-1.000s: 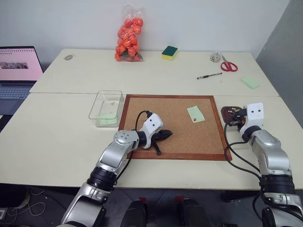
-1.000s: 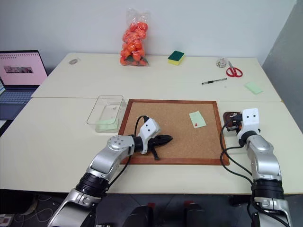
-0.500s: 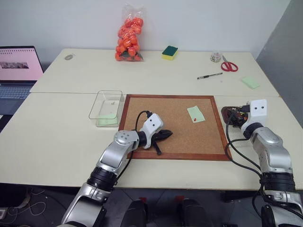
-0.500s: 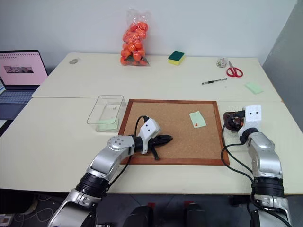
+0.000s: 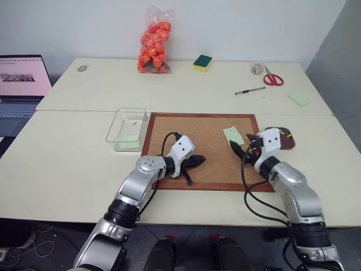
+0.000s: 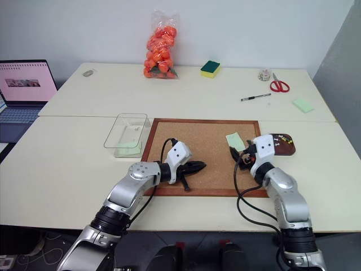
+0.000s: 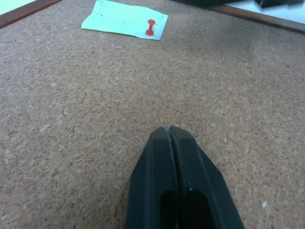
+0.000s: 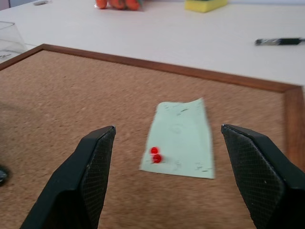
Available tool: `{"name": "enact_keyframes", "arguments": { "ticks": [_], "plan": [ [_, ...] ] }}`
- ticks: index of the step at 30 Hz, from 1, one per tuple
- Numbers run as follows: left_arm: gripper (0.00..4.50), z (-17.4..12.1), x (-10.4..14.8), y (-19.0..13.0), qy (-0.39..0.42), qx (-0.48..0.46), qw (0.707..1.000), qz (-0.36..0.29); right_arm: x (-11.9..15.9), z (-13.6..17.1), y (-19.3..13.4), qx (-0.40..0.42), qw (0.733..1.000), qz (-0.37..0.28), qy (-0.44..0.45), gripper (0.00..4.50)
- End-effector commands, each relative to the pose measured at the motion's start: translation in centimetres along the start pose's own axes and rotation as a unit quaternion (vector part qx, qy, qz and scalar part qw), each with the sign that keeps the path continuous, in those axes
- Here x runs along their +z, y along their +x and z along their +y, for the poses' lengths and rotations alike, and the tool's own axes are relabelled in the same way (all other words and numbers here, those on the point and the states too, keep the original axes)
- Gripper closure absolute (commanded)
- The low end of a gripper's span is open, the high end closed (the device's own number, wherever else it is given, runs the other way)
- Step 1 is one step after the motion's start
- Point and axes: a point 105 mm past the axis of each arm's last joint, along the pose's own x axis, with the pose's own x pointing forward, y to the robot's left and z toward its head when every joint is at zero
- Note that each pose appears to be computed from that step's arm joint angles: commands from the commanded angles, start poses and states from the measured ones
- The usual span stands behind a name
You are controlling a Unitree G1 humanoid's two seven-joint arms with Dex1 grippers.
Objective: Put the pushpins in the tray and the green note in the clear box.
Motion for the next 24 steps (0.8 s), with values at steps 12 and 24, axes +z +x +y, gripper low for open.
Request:
{"name": "enact_keyframes", "arguments": {
  "ticks": [12,24],
  "plan": [
    [4.5,-0.5,-0.2,0.1,-0.002,-0.01,1.0,0.004,0.3,-0.2,1.6,0.002,1.0,-0.017,-0.018,1.19],
    [4.5,-0.5,-0.2,0.0,-0.001,-0.011,1.0,0.005,-0.3,-0.2,1.9,0.002,1.0,-0.011,-0.025,3.75]
  ]
}}
